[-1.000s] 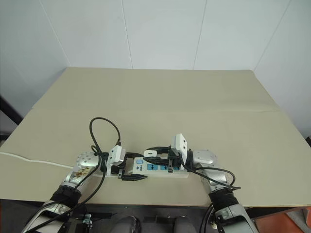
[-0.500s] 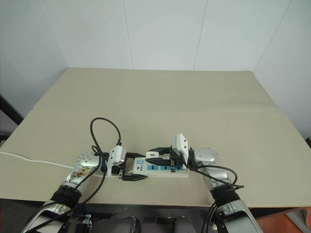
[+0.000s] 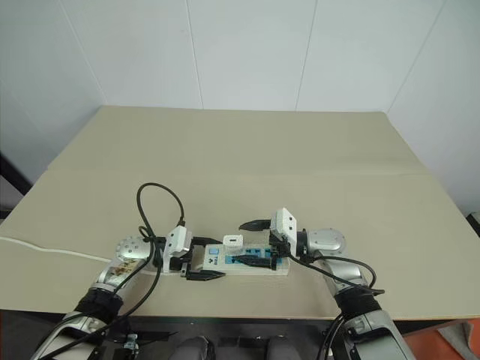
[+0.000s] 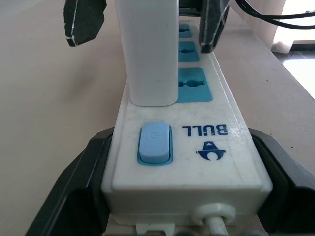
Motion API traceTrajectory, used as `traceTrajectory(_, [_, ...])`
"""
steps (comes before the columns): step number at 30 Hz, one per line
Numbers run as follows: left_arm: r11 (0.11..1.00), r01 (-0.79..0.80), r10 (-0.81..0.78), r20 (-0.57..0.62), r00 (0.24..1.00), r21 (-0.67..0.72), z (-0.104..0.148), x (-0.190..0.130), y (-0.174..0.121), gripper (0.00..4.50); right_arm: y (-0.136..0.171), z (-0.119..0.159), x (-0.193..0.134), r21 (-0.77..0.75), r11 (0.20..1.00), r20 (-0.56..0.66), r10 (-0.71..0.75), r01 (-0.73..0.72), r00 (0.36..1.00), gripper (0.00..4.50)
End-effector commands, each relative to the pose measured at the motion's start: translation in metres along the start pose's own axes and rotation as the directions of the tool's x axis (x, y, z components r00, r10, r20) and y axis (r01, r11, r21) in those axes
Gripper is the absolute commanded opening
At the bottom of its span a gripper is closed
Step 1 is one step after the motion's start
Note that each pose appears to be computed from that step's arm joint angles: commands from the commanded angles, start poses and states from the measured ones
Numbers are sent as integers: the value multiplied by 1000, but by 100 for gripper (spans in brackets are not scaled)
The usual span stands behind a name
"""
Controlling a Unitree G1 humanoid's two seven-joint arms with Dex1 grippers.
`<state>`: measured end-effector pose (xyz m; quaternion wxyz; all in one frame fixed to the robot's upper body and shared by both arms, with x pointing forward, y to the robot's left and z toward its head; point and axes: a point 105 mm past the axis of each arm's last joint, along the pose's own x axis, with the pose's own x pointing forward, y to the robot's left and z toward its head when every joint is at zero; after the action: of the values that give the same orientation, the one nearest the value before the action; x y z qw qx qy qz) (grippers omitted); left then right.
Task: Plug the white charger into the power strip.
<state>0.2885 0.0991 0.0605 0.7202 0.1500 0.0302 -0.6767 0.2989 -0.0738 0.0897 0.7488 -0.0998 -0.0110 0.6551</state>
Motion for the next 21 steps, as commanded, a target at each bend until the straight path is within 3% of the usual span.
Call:
traceTrajectory(1, [999,3,-5,-56,998,-33,-10,-5,-4,367,16,-34,-1,117,993,-102,43,-31,994,450])
traceTrajectory(4, [999,7,-9,-40,999,-46,0,-10,-1,448,16,-33,2,108,994,-100,47,-36,994,450])
traceTrajectory(10, [1000,-14,14,6,1000,-25,27,-24,6,448,14,-26,9,63,998,-73,32,-27,997,450])
traceTrajectory(17, [998,-25,21,78,997,59,71,-52,3,448,-1,20,-9,-52,998,7,-46,46,999,450])
traceTrajectory(21, [987,-116,107,88,990,110,89,-70,4,448,6,49,-34,-125,990,16,-55,56,998,450])
